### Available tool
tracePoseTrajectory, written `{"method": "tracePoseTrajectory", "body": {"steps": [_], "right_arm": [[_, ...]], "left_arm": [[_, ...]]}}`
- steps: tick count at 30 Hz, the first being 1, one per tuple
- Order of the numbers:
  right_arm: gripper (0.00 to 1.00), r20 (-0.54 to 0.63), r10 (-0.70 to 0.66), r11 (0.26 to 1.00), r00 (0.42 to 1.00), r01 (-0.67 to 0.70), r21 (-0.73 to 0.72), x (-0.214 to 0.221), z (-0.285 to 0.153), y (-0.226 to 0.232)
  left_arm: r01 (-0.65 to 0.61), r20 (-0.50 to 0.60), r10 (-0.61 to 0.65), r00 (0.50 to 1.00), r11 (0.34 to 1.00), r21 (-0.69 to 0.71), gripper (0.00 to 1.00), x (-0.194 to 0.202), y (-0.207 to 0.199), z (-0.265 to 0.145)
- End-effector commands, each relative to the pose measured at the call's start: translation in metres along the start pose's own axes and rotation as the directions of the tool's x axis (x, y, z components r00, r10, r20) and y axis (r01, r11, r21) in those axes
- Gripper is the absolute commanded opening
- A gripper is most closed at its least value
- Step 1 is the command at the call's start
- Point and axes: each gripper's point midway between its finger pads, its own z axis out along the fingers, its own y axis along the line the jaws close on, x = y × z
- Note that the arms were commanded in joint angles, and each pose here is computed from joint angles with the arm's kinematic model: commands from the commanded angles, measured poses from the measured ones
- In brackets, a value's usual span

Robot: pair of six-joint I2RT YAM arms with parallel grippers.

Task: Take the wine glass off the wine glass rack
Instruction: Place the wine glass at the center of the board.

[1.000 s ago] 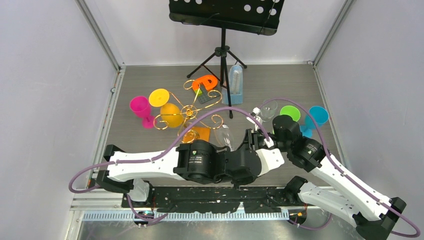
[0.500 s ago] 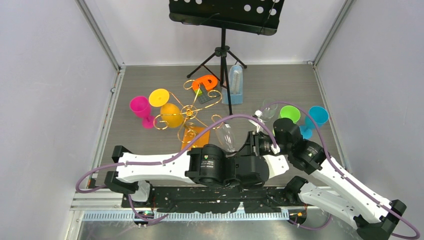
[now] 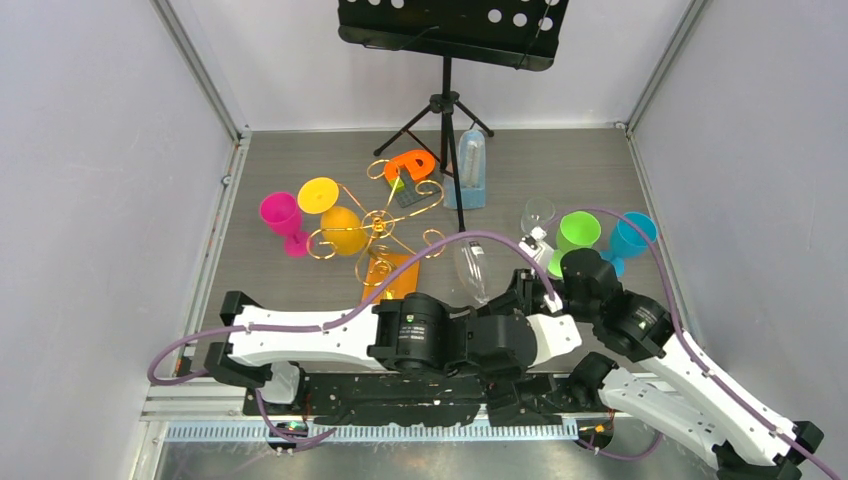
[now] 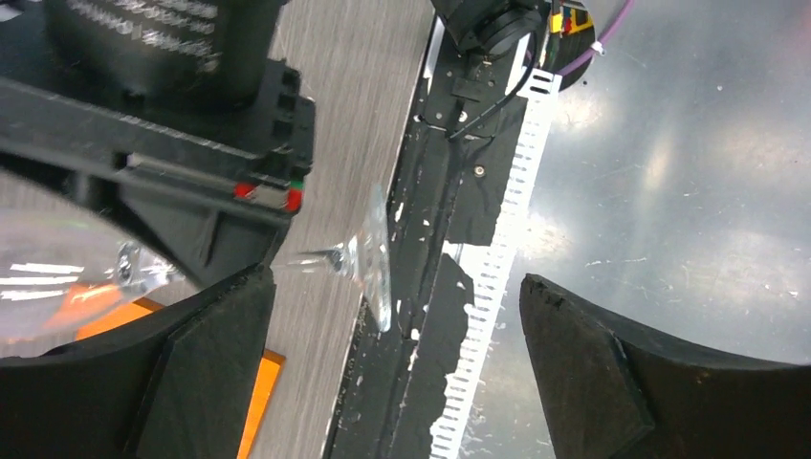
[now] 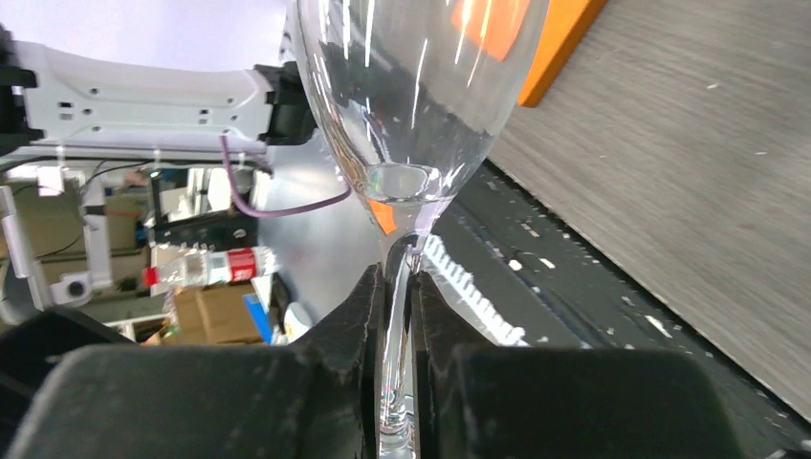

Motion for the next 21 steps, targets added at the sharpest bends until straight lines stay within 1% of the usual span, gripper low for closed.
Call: {"method": "tracePoseTrajectory", "body": {"steps": [1, 2, 5, 9, 12, 13, 14, 17, 18, 20, 21], "right_arm": [[0.06, 0.165, -0.131, 0.990, 0.978, 0.120, 0.072, -0.027, -0.022, 0.002], [0.06, 0.201, -0.162, 0.984, 0.966, 0.144, 0.102, -0.033, -0.026, -0.002], [0.06, 0.260, -0.244, 0.966, 0.934, 0.210, 0.152, -0.042, -0.036, -0.008], [0.06, 0.329, -0.395, 0.913, 0.858, 0.326, 0.246, -0.058, -0.051, -0.017], [0.06, 0.377, -0.462, 0.880, 0.802, 0.365, 0.304, -0.067, -0.060, -0.023], [0.06, 0.391, -0.505, 0.855, 0.770, 0.385, 0.347, -0.073, -0.066, -0.027], [0.06, 0.399, -0.518, 0.847, 0.757, 0.390, 0.360, -0.075, -0.068, -0.028], [0.06, 0.421, -0.585, 0.803, 0.693, 0.423, 0.419, -0.086, -0.078, -0.030], [0.06, 0.435, -0.599, 0.795, 0.672, 0.435, 0.422, -0.089, -0.080, -0.027], [0.06, 0.434, -0.651, 0.756, 0.623, 0.479, 0.446, -0.095, -0.083, -0.024], [0.06, 0.429, -0.665, 0.744, 0.612, 0.491, 0.453, -0.096, -0.083, -0.024]], "left_arm": [[0.086, 0.146, -0.083, 0.986, 0.996, -0.013, 1.00, -0.027, 0.013, -0.028], [0.103, 0.159, -0.100, 0.982, 0.995, -0.011, 0.99, -0.028, 0.015, -0.031], [0.161, 0.187, -0.159, 0.970, 0.987, 0.004, 1.00, -0.029, 0.021, -0.039], [0.234, 0.211, -0.236, 0.949, 0.972, 0.033, 1.00, -0.027, 0.029, -0.046], [0.279, 0.228, -0.281, 0.932, 0.959, 0.042, 1.00, -0.025, 0.037, -0.052], [0.292, 0.236, -0.294, 0.926, 0.955, 0.047, 1.00, -0.025, 0.039, -0.055], [0.306, 0.244, -0.310, 0.919, 0.950, 0.053, 0.99, -0.024, 0.042, -0.059], [0.368, 0.263, -0.380, 0.887, 0.925, 0.094, 0.99, -0.024, 0.051, -0.069], [0.391, 0.271, -0.408, 0.872, 0.913, 0.115, 1.00, -0.023, 0.054, -0.074], [0.448, 0.276, -0.472, 0.837, 0.882, 0.147, 1.00, -0.020, 0.060, -0.078], [0.469, 0.274, -0.498, 0.823, 0.867, 0.166, 1.00, -0.018, 0.062, -0.079]]}}
